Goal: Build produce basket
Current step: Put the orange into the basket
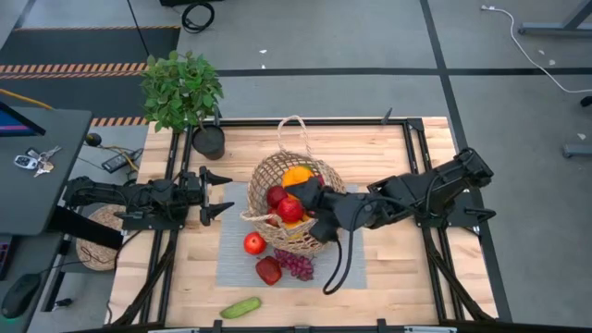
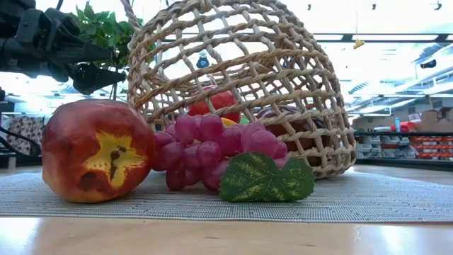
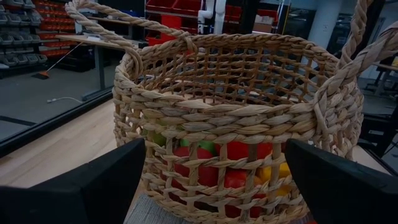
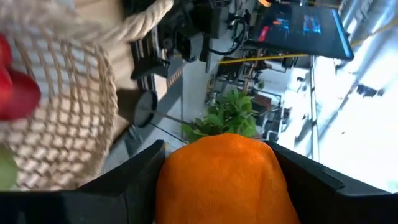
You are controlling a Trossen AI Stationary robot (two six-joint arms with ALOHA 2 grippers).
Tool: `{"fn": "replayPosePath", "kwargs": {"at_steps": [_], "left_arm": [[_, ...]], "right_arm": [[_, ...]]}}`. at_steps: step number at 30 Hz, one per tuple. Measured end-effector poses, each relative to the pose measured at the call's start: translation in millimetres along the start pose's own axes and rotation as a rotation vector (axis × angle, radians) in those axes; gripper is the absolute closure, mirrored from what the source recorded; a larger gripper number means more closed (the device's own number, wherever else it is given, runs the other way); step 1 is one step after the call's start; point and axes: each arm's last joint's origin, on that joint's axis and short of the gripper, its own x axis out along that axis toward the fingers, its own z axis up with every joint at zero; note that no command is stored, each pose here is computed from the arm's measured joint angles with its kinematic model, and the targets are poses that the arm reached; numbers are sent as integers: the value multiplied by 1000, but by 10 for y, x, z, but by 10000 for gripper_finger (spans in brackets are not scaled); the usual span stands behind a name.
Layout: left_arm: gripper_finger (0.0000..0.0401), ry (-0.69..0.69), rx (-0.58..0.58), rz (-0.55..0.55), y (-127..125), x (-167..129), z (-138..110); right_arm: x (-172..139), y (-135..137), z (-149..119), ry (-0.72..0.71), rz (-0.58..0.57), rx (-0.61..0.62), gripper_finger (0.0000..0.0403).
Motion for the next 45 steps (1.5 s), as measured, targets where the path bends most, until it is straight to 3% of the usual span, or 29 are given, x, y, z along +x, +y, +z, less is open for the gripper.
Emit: {"fn": "replayPosePath", "kwargs": {"at_steps": [7,12,15,21,26,28,33,39,45], "left_arm": [[9,0,0,0,0,0,0],[9,0,0,0,0,0,1],[9,0,0,0,0,0,1],[9,0,0,0,0,0,0],[9,0,0,0,0,0,1],[9,0,0,0,0,0,0],[9,0,0,0,0,0,1],[9,0,0,0,0,0,1],[9,0,0,0,0,0,1]], "right_arm": [[86,-13,-117,83,3,-77,135],[158,-18,-182,32,14,99,135],[219,-21,-241,-8,30,335,135],[323,-28,-375,6,45,960,135],[361,-8,-460,117,-33,1652,135],[383,-6,-498,132,-53,1800,135],[461,-6,-605,129,-24,1800,134],[524,-8,-710,139,-10,1617,134],[570,-7,-779,124,19,1617,133]]}}
